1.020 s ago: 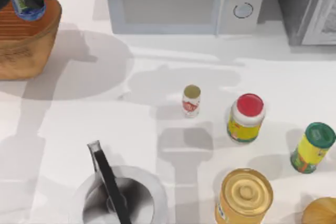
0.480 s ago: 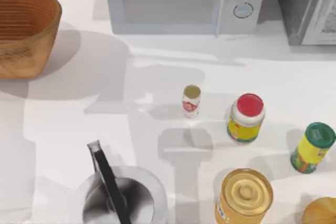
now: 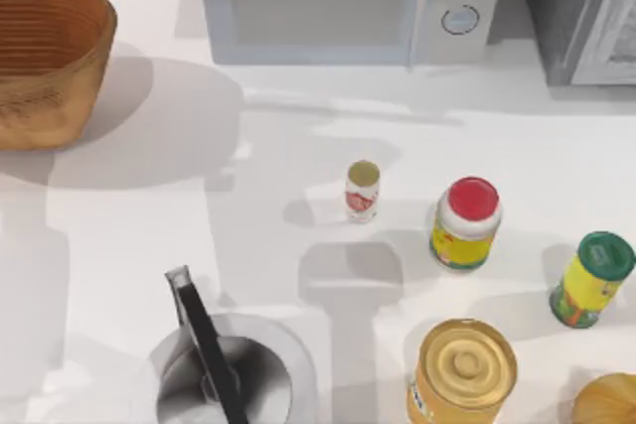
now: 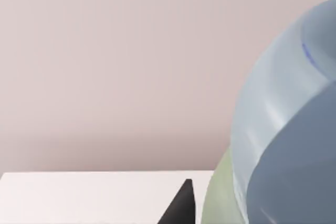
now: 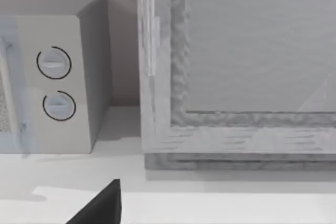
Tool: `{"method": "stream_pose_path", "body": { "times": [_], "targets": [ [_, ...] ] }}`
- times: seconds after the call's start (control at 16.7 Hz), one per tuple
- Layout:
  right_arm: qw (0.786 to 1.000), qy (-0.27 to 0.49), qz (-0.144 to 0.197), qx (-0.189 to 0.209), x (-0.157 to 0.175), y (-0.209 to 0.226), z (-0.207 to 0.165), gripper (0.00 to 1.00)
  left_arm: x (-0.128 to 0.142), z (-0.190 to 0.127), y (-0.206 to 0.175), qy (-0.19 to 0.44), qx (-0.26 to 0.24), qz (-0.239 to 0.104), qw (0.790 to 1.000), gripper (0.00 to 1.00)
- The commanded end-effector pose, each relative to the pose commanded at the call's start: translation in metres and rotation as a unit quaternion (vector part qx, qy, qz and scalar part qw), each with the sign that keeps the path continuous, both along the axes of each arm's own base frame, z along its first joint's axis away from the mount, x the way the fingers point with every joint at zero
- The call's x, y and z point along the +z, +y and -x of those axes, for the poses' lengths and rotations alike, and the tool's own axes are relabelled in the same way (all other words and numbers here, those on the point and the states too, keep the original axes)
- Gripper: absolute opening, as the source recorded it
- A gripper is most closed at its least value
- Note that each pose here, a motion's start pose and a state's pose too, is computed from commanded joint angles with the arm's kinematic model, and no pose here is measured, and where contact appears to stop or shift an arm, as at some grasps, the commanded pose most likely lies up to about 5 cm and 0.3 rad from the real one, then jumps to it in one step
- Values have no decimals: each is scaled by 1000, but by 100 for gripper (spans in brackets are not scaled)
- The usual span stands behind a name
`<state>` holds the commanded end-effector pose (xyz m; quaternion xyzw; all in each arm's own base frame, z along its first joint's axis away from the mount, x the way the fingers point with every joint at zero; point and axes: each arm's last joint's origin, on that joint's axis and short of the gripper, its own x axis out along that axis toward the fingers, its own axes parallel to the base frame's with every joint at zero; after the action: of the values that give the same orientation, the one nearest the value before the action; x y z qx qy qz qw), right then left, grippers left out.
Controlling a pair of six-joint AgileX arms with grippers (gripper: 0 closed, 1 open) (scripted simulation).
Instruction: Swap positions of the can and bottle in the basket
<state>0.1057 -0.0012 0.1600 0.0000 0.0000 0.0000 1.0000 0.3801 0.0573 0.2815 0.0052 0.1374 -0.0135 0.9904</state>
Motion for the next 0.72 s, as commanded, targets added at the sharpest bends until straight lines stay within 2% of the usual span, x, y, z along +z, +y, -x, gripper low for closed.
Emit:
{"method": "stream_pose_path", "body": {
  "times": [0.36, 0.72],
  "targets": [
    [1000, 0, 0, 0, 0, 0, 0, 100, -9, -9, -1, -2, 0, 0, 1000, 0],
    [1000, 0, 0, 0, 0, 0, 0, 100, -9, -9, -1, -2, 0, 0, 1000, 45]
  ]
}}
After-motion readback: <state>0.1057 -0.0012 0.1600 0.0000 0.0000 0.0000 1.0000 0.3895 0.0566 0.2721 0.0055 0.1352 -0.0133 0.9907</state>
